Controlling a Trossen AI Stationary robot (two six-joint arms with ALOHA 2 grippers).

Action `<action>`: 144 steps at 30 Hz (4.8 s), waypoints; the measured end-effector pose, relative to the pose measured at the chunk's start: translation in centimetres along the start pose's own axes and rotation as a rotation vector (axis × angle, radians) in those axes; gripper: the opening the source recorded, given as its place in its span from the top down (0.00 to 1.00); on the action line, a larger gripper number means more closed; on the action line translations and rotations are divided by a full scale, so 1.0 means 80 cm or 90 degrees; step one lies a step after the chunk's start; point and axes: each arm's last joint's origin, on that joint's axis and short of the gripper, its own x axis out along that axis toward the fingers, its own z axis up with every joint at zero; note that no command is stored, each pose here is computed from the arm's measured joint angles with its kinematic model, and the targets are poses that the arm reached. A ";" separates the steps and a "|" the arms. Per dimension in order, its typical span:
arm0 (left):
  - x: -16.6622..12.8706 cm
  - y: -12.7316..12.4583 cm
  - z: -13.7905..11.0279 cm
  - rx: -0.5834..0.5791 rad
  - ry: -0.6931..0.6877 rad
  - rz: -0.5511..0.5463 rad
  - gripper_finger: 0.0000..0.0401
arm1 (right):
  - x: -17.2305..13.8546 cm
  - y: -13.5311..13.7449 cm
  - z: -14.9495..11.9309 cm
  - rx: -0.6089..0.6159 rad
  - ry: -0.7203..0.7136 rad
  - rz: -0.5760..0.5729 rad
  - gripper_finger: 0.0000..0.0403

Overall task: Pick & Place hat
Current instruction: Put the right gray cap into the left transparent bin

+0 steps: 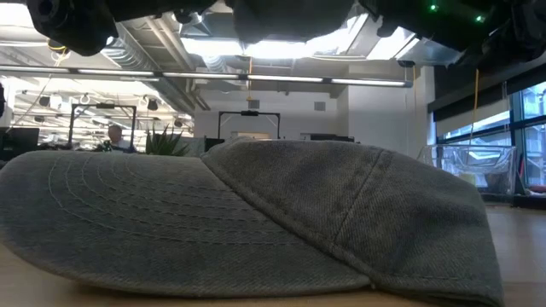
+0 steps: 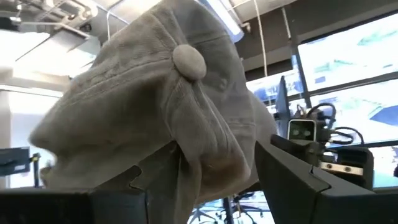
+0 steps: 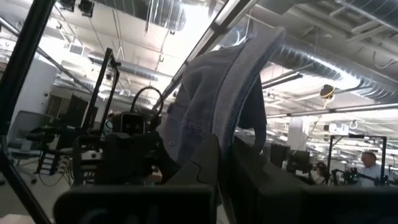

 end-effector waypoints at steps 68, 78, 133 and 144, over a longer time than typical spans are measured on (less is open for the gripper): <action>0.028 -0.009 0.011 0.014 0.426 -0.123 0.98 | -0.043 0.026 0.001 -0.013 0.398 -0.004 0.51; 0.080 -0.005 0.085 0.002 0.466 -0.205 0.98 | 0.025 0.037 0.088 -0.093 0.374 0.147 0.54; 0.075 0.004 0.075 -0.056 0.568 -0.189 0.97 | 0.123 0.068 0.052 0.020 0.541 0.090 0.72; 0.067 0.003 0.069 -0.067 0.621 -0.236 0.96 | 0.119 0.068 0.049 -0.030 0.559 0.115 0.98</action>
